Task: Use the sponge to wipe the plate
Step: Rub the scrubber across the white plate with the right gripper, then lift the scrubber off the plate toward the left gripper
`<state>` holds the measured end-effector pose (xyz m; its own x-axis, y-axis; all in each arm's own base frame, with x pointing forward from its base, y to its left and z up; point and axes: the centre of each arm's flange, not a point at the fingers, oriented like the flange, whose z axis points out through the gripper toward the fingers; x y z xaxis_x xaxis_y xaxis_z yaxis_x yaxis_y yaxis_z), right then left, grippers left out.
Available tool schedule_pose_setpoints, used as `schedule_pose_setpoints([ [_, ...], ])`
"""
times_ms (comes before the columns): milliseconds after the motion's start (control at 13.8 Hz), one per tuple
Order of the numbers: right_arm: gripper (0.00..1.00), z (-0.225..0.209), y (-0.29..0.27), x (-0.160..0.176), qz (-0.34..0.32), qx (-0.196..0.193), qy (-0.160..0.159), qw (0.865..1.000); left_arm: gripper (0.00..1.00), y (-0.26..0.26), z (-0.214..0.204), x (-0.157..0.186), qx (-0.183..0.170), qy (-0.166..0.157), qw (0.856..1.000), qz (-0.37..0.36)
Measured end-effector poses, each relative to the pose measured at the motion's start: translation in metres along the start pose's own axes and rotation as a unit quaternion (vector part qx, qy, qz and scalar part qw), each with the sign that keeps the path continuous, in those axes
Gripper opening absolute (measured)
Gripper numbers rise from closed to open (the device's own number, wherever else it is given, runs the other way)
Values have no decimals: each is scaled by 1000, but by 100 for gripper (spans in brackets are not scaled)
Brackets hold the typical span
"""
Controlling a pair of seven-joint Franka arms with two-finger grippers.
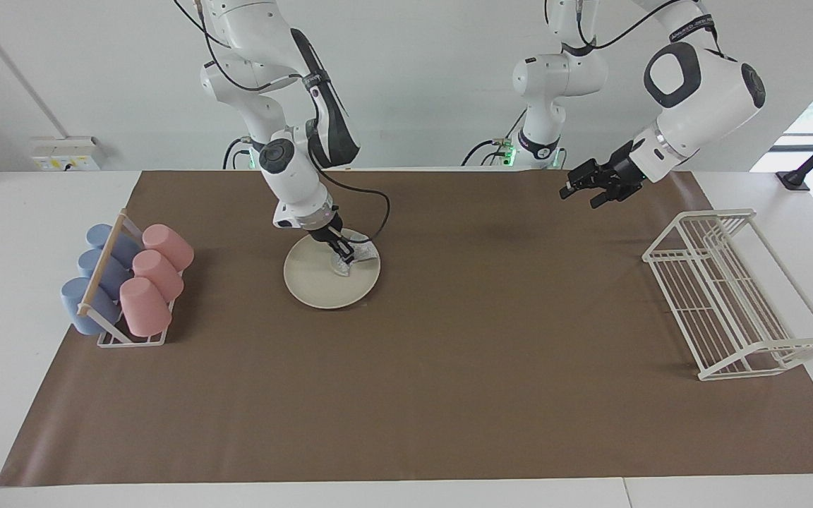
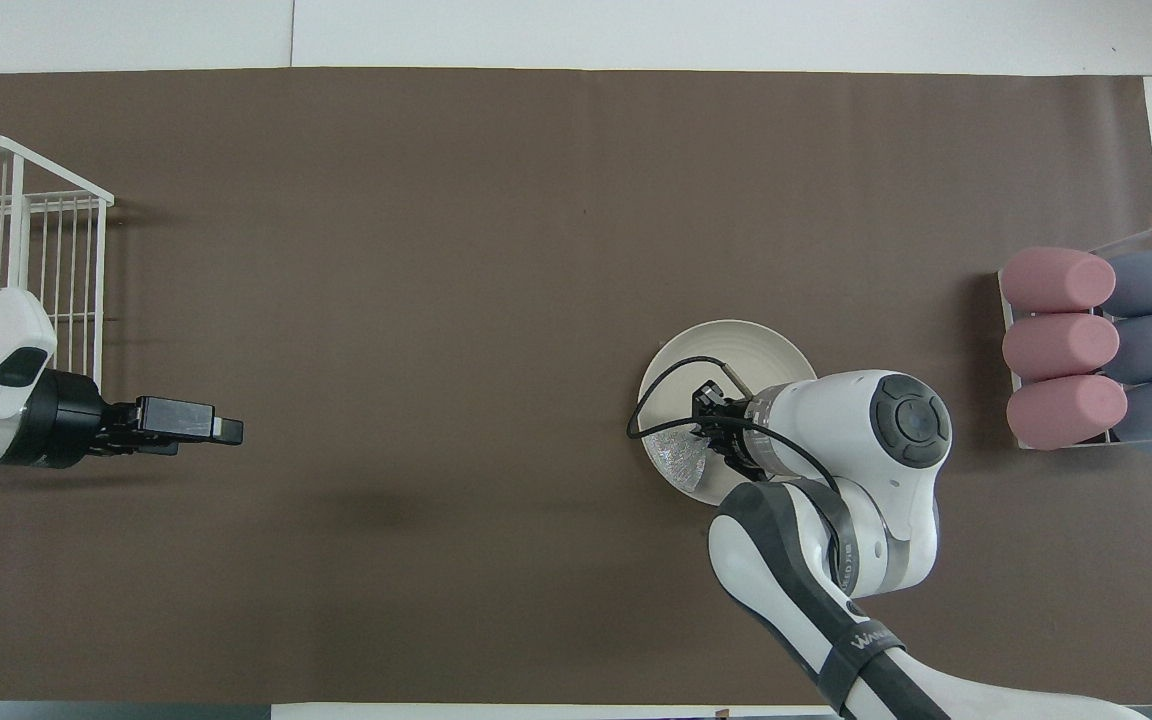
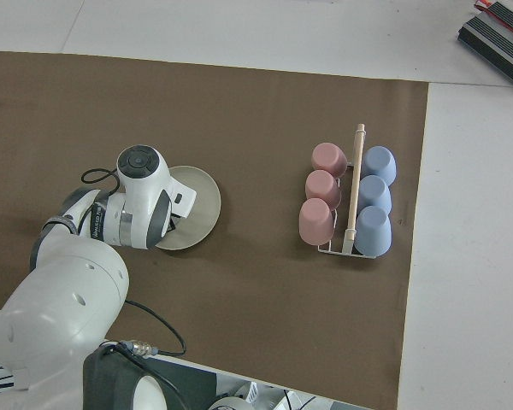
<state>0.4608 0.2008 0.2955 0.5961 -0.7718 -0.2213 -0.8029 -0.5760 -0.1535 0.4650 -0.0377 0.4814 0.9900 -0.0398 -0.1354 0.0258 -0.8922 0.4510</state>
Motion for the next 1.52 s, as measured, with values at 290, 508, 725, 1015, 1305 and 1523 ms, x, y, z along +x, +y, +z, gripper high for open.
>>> schedule_pose_setpoints([
  [290,13,-6,6,22,-18,5,3,1000,100,0,0,0,0,1,1000,0],
  [508,13,-14,16,56,-37,12,9,999,100,0,0,0,0,0,1000,0],
  [725,13,-15,18,61,-51,13,11,999,100,0,0,0,1,0,1000,0],
  [1015,13,-15,17,59,-55,12,10,998,100,0,0,0,1,0,1000,0],
  [1305,13,-3,4,15,-37,3,2,999,100,0,0,0,1,0,1000,0],
  [1523,13,5,-2,-14,-31,-3,-3,1000,100,0,0,0,1,0,1000,0],
])
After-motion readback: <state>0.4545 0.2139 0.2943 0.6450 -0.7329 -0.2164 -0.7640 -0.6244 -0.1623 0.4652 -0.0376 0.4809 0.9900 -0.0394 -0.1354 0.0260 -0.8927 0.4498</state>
